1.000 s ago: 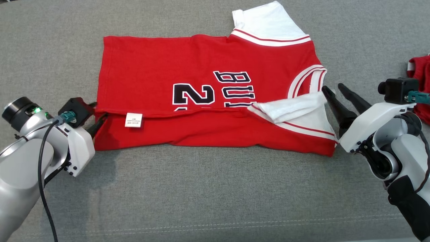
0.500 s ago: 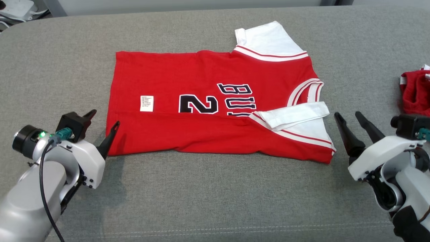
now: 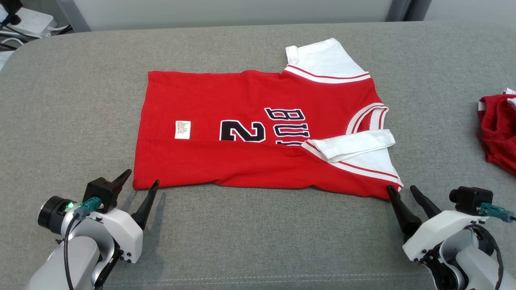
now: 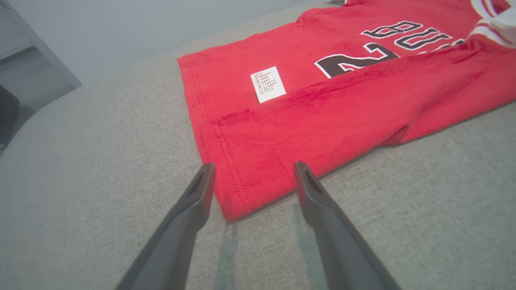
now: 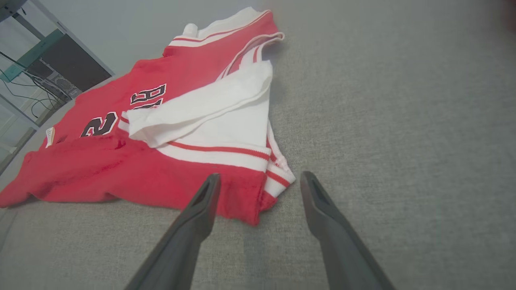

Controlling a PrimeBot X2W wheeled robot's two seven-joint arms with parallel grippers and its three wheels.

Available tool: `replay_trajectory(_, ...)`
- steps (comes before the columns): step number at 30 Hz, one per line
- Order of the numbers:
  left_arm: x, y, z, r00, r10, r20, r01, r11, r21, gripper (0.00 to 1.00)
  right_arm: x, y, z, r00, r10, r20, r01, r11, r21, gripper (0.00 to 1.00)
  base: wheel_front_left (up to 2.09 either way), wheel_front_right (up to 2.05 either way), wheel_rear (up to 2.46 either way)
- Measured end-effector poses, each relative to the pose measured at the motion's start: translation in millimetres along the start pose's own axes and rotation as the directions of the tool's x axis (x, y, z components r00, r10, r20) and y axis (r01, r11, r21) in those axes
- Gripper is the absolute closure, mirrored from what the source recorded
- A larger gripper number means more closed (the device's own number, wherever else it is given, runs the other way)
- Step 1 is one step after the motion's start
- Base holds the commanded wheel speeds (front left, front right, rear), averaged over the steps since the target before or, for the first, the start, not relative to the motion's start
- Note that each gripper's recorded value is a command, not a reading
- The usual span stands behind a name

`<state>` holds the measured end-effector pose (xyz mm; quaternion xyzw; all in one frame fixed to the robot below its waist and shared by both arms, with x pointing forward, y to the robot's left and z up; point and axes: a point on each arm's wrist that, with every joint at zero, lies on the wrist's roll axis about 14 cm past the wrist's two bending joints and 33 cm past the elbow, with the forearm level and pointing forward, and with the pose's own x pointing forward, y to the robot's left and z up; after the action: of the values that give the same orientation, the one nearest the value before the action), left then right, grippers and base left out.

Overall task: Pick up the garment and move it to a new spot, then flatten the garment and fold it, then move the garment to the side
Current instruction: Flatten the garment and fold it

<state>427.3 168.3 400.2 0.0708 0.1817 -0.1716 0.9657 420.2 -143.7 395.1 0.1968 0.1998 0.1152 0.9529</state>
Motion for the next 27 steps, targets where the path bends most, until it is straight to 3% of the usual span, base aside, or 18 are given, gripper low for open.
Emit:
replay_trajectory(16,-5.5,1.7,5.1,0.999,0.017,0.038,-0.017,1.000,0.013,0.00,-0.1,-9.6,-23.4,0.997,-0.072,-0.030,0.074,0.993,0.094,0.00,0.00,0.00,0.00)
replay_trajectory(27,-4.5,0.7,-1.9,1.000,0.011,0.028,-0.012,1.000,0.015,0.00,10.1,0.1,-24.0,0.998,-0.057,-0.027,0.061,0.985,0.159,0.00,0.00,0.00,0.00)
